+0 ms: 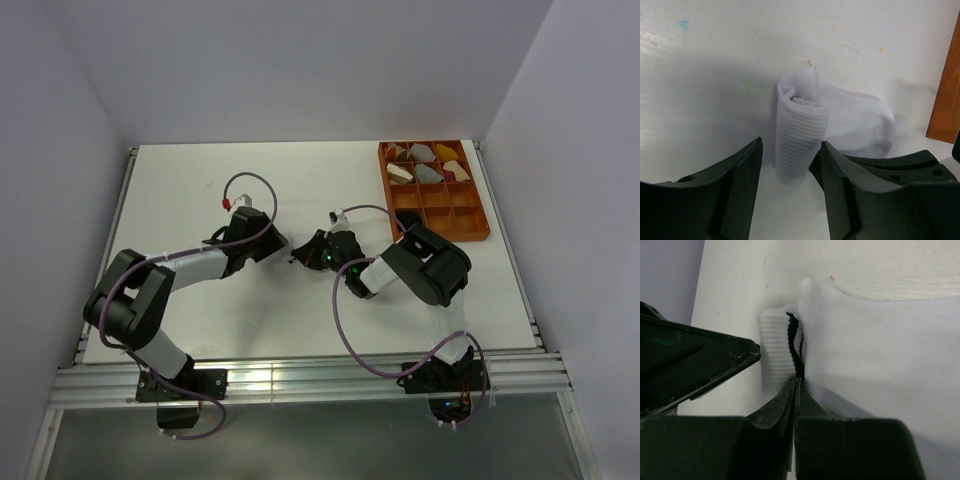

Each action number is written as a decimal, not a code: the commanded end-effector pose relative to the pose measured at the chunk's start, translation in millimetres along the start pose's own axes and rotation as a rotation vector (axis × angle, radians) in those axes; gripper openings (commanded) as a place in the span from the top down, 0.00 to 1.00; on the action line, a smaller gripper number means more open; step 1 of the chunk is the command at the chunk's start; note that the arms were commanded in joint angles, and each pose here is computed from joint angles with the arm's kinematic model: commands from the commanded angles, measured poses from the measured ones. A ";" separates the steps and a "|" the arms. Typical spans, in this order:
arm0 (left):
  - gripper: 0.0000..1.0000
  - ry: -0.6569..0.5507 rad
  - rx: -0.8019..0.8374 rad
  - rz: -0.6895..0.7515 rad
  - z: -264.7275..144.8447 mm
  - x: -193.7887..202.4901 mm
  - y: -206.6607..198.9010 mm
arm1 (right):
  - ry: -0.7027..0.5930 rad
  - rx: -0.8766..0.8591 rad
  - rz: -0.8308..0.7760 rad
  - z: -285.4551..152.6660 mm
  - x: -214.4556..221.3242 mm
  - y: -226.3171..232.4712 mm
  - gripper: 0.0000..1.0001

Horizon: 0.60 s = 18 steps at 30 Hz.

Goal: Roll the socks
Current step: Roll the sock at the center of the board.

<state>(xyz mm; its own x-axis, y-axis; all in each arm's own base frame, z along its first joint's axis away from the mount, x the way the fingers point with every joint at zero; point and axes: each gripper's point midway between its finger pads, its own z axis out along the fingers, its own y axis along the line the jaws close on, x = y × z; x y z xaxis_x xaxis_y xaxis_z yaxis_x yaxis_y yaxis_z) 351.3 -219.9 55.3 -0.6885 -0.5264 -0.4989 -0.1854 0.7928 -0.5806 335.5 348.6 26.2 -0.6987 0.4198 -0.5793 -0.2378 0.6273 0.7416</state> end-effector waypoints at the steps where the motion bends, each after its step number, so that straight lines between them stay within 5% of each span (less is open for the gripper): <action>1: 0.45 -0.038 0.030 -0.009 7.3 -11.2 -3.8 | 0.066 0.082 -0.025 -0.2 17.1 -25.7 1.00; 18: 0.44 0.046 0.148 -0.016 16.4 16.0 2.0 | 0.087 0.077 -0.023 2.8 18.9 -22.6 1.00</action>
<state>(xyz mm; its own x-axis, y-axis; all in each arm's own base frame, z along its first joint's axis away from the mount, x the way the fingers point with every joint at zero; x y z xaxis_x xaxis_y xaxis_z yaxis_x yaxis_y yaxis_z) 356.5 -223.2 36.3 -0.6984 -0.5413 -0.4681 -0.1389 0.7442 -0.6534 334.1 351.6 25.6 -0.7148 0.4045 -0.5705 -0.2395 0.6248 0.7431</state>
